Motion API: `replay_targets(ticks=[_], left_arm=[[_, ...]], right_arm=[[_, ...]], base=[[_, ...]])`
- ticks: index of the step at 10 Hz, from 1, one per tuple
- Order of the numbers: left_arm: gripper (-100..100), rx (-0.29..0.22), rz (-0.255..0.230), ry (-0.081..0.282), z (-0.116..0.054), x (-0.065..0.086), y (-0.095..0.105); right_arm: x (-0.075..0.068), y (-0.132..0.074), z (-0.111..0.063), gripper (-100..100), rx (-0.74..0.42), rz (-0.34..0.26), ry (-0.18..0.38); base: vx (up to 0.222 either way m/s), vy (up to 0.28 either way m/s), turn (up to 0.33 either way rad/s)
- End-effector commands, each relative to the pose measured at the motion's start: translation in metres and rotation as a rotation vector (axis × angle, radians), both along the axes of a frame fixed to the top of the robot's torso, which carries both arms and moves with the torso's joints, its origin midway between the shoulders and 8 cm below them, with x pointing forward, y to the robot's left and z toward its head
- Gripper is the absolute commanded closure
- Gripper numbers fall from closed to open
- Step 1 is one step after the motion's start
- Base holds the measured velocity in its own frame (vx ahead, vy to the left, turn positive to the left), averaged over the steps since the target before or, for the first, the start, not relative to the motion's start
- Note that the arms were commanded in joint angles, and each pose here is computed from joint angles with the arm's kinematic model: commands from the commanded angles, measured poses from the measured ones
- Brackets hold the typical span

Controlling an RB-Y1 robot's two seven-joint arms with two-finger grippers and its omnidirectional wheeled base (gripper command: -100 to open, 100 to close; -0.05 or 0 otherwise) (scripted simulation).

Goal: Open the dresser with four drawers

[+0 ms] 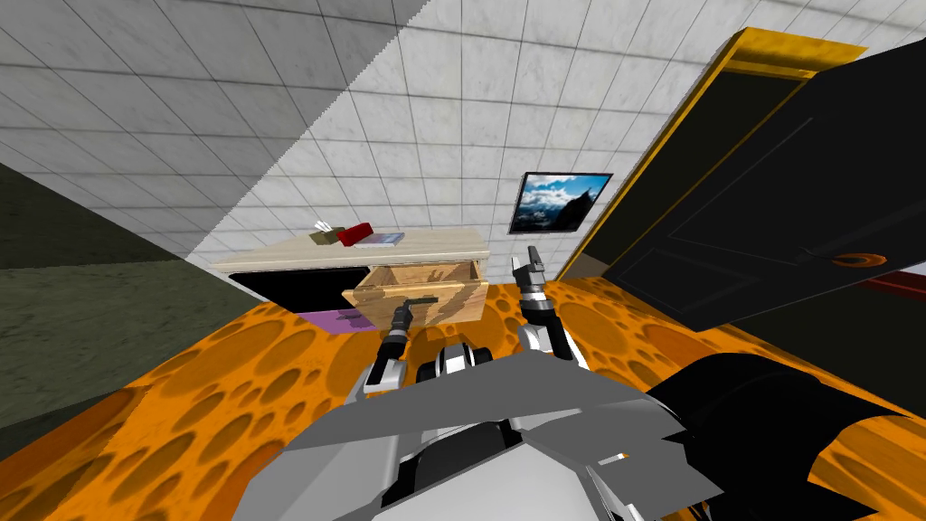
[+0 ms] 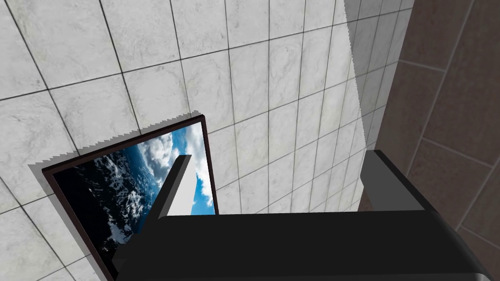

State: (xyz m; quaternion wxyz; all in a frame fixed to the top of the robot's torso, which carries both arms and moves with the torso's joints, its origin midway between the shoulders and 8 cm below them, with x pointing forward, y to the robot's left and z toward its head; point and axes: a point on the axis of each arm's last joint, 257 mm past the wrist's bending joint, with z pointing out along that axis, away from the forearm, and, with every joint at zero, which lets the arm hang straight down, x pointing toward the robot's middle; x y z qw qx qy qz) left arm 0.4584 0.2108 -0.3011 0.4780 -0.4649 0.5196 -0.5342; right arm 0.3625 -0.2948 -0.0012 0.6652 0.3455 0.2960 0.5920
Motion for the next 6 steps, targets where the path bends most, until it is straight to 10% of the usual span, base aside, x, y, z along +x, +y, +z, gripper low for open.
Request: replay_targets(ticks=[1, 6], left_arm=[[-100, 0.000, -0.002, 0.000, 0.016, 0.010, 0.001], [-100, -0.001, -0.005, 0.000, 0.043, 0.025, 0.002]], right_arm=[[0.000, 0.000, 0.000, 0, 0.000, 0.000, 0.000], [0.000, 0.000, 0.000, 0, 0.000, 0.000, 0.000]], base=[[-0.039, -0.005, 0.009], [-0.025, -0.006, 0.006]])
